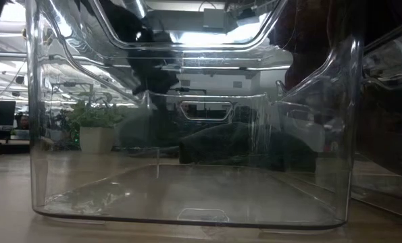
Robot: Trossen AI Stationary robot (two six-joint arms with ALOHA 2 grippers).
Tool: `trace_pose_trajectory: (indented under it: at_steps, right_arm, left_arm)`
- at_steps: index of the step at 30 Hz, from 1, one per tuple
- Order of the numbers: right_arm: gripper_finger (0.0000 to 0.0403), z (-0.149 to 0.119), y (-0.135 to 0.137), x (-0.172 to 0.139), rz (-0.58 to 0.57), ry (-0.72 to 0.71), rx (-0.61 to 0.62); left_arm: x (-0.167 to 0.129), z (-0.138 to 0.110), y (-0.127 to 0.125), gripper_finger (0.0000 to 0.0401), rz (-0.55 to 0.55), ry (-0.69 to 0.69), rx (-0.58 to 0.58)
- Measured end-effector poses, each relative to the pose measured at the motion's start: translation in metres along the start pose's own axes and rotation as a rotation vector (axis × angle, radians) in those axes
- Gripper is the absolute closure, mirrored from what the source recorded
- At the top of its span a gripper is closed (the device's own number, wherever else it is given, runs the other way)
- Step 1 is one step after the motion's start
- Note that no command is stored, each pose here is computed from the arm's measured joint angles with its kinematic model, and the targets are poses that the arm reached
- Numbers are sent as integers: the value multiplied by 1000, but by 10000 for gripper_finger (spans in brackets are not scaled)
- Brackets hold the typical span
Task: Pick & Place hat
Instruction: Put the top left gray cap into the left transparent bin
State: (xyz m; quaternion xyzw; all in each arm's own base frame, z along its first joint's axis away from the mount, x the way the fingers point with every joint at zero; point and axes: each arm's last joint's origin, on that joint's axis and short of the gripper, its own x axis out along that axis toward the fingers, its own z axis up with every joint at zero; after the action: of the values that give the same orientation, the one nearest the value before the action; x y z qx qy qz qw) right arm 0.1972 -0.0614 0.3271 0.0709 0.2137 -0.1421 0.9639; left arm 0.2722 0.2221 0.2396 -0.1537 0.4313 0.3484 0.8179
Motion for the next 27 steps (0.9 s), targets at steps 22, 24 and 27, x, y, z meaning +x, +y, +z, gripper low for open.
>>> trace_pose_trajectory:
  at_steps: [22,24,27]
  right_arm:
    - [315,14,0,50,22,-148,168]
    - [315,13,-1,57,22,-142,177]
    - [315,10,-1,66,18,-118,182]
  left_arm:
    - [-96,7,-43,395,-65,-298,142]
    - [-99,6,-50,395,-82,-309,176]
    - [-104,4,-63,395,-105,-326,250]
